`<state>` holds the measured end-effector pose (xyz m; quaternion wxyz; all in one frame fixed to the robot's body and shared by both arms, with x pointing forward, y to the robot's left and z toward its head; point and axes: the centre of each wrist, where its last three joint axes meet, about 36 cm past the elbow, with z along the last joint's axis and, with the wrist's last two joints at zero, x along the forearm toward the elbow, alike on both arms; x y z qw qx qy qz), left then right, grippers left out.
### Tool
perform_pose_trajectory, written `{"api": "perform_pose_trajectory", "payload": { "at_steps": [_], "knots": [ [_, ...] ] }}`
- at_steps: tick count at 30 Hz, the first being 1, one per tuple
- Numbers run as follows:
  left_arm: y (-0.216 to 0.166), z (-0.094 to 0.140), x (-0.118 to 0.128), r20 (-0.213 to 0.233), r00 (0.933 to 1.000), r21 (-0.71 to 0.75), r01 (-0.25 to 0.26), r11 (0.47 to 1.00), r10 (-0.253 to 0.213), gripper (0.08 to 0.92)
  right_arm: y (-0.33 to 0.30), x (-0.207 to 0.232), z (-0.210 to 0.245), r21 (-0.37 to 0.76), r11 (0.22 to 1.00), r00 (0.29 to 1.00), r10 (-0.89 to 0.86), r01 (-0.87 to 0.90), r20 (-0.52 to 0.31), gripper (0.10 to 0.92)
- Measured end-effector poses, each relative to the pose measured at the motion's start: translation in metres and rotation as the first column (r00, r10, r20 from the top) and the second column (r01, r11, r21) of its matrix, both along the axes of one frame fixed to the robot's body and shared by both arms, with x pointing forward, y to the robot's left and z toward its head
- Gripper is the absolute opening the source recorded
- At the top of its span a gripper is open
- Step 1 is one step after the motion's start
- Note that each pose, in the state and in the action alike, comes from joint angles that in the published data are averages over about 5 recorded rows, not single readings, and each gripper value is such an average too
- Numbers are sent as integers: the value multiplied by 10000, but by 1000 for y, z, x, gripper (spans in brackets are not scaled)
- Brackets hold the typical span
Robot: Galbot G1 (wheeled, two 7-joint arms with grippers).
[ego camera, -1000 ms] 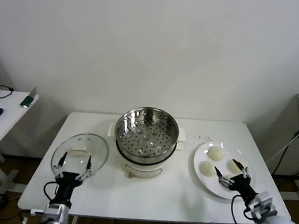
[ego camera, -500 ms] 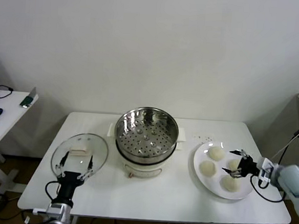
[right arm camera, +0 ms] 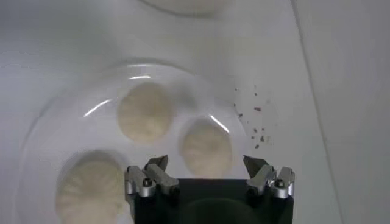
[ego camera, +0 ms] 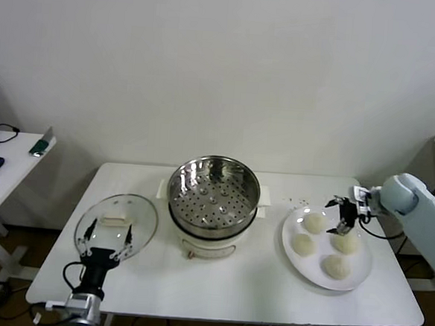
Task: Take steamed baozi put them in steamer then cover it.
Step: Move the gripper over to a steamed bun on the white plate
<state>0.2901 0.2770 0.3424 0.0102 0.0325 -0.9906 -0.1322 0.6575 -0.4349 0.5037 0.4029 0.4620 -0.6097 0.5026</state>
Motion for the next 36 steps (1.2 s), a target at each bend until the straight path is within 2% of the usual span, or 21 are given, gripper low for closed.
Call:
{"api": "perform_pose_trajectory", "payload": {
  "at_steps": [15,36],
  "knots": [
    [5,-6,1,-125,9998,33,-164,9999,164,823,26,39,-25,-1295,9911,9963,213,-320,-835,823],
    [13,-15,-6,-260,9994,190,-206,9996,211,823,60,64,-54,-1491,9867,9893,446,-653,-1387,816]
  ]
}}
